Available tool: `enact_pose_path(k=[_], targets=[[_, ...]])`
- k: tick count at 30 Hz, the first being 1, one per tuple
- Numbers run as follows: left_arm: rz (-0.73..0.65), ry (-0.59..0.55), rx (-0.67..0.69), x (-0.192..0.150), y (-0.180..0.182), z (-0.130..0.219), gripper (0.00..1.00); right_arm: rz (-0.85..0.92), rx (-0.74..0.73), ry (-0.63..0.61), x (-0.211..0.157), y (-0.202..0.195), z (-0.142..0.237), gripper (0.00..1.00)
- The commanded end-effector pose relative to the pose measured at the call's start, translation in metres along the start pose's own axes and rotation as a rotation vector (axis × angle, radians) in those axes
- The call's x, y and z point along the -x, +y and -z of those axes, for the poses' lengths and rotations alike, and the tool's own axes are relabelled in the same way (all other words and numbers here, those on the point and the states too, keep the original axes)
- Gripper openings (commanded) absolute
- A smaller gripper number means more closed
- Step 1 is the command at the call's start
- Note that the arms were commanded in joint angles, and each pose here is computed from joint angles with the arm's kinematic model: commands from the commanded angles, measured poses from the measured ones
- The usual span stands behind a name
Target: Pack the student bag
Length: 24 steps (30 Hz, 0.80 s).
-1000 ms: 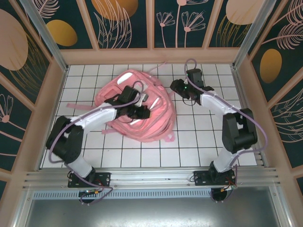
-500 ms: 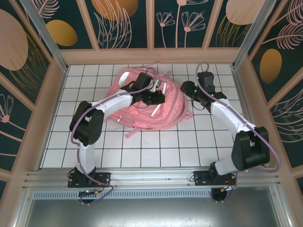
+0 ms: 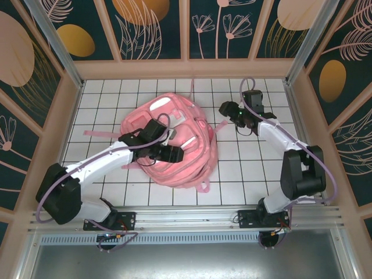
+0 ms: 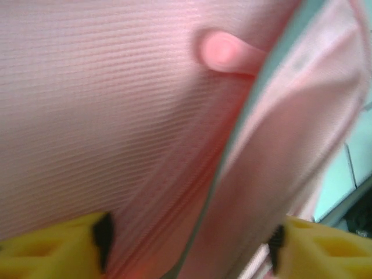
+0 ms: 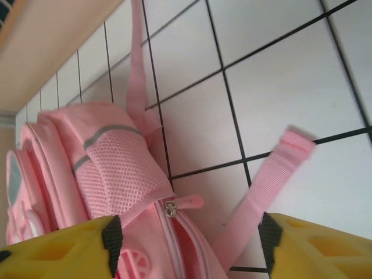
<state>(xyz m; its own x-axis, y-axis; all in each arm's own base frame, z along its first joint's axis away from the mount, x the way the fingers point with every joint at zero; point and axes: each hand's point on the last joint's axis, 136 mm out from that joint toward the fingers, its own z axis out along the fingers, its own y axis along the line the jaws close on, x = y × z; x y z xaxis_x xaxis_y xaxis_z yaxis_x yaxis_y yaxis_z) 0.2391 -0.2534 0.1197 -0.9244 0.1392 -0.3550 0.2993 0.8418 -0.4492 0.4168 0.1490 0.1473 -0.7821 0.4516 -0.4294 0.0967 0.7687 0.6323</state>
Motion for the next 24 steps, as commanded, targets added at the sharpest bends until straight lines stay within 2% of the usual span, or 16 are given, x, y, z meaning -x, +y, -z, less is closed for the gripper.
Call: enact_pose_path(k=[1, 2, 5, 8, 11, 16, 18, 20, 24], targets=[[0.171, -0.115, 0.240, 0.016, 0.054, 0.022, 0.86, 0.068, 0.136, 0.109, -0.014, 0.026, -0.024, 0.72], [0.254, -0.150, 0.276, 0.020, 0.071, 0.029, 0.89, 0.095, 0.163, 0.129, -0.015, 0.037, -0.030, 0.74], [0.523, -0.224, 0.305, 0.017, 0.124, 0.047, 0.91, 0.154, 0.167, 0.178, -0.019, 0.058, -0.057, 0.80], [0.670, -0.288, 0.304, 0.009, 0.154, 0.058, 0.93, 0.170, 0.172, 0.222, -0.022, 0.070, -0.084, 0.80], [0.735, -0.331, 0.297, 0.007, 0.167, 0.060, 0.93, 0.149, 0.194, 0.252, -0.021, 0.075, -0.105, 0.80], [0.766, -0.352, 0.293, 0.014, 0.184, 0.056, 0.94, 0.146, 0.286, 0.350, -0.037, 0.095, -0.131, 0.76], [0.770, -0.357, 0.320, 0.020, 0.193, 0.054, 0.94, 0.153, 0.260, 0.373, -0.043, 0.095, -0.146, 0.74], [0.778, -0.361, 0.320, 0.030, 0.199, 0.050, 0.94, 0.149, 0.246, 0.385, -0.047, 0.093, -0.157, 0.62], [0.751, -0.356, 0.270, 0.059, 0.196, 0.038, 0.92, 0.096, 0.201, 0.315, -0.033, 0.076, -0.157, 0.33]])
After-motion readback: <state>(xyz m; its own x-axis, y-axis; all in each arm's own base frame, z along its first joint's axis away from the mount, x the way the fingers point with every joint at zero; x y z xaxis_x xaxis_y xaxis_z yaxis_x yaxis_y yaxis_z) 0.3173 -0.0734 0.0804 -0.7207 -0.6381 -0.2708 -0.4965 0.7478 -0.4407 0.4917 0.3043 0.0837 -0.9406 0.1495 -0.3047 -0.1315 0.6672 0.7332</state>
